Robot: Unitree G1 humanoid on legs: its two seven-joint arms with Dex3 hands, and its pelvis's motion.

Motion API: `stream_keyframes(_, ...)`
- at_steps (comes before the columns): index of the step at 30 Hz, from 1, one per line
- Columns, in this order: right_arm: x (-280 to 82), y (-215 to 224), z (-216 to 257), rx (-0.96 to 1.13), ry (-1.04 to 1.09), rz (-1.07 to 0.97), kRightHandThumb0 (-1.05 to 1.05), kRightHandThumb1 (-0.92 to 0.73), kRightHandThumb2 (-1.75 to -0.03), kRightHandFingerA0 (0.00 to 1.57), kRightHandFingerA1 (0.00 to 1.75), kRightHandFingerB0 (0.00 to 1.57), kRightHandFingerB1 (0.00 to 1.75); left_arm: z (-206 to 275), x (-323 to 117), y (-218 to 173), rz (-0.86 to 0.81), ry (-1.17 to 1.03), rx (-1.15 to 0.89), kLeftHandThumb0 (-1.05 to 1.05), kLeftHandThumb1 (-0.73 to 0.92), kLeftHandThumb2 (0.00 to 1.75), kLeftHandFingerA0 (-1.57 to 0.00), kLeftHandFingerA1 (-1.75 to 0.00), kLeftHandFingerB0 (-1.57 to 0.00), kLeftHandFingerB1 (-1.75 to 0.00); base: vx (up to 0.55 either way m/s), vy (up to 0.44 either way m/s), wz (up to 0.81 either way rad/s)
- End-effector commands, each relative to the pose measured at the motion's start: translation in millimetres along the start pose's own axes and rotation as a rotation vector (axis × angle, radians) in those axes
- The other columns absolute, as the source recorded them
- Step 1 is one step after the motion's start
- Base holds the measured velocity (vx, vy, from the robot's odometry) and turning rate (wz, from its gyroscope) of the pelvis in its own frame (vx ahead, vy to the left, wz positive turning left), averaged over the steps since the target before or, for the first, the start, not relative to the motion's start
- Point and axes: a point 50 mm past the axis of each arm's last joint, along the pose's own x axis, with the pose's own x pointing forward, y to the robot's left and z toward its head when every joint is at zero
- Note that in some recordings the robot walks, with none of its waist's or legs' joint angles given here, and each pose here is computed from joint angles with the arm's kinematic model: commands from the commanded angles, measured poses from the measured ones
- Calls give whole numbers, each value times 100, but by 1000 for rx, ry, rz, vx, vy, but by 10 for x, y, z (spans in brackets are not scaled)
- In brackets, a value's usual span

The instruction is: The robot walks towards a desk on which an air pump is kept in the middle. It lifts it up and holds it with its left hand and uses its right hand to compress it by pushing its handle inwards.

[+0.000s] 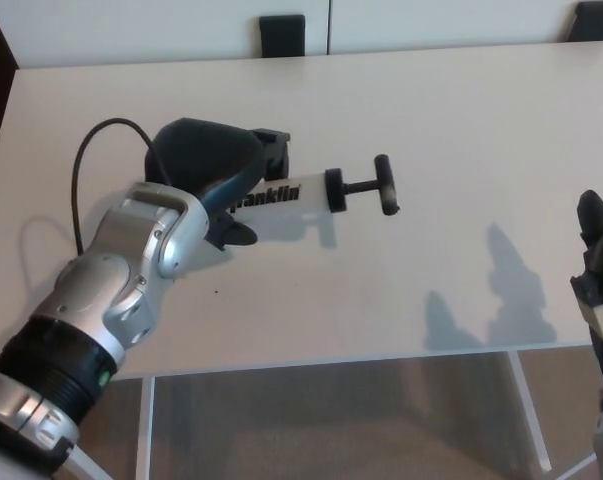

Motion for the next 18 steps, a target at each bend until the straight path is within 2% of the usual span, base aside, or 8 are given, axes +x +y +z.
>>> stream_keyframes(1, -52, -36, 78, 9, -47, 11, -80, -92, -73, 11, 28, 8, 22, 94, 0, -14, 7, -40, -20, -16, 68, 55, -61, -173, -55, -123, 0, 0, 0)
stream_keyframes(4, -78, -31, 90, 6, -51, 14, -83, -92, -73, 11, 27, 7, 21, 137, 3, -37, 6, -50, -35, -17, 70, 53, -66, -167, -53, -122, 0, 0, 0)
stream_keyframes(5, -125, -22, 117, -8, -67, 23, -79, -74, -113, 5, 43, 2, 29, 194, 11, -76, -62, -92, -81, -78, 53, 90, -4, -41, -3, -29, 0, 0, 0)
stream_keyframes(7, -179, -5, 158, -25, -87, 35, -81, -75, -113, 5, 43, 0, 29, 239, 3, -112, -170, -141, -128, -90, 61, 60, 0, 0, 0, -1, 0, 0, 0)
stream_keyframes(12, -247, 26, 239, -54, -120, 76, -78, -75, -113, 5, 43, 0, 29, 273, -26, -138, -239, -165, -133, -94, 64, 60, 0, 0, 0, 0, 0, 0, 0)
stream_keyframes(15, -305, 11, 323, -95, -150, 90, -83, -92, -73, 16, 29, 9, 23, 289, -32, -134, -262, -168, -133, -93, 66, 61, 0, 0, 0, 0, 0, 0, 0)
stream_keyframes(16, -352, -8, 365, -104, -162, 92, -87, -77, -114, 12, 44, 0, 27, 284, -40, -139, -269, -168, -131, -91, 68, 63, 0, 0, 0, 0, 0, 0, 0)
stream_keyframes(18, -407, -27, 410, -110, -172, 93, -87, -77, -114, 12, 44, 0, 27, 275, -51, -145, -276, -169, -129, -91, 68, 63, 0, 0, 0, 0, 0, 0, 0)
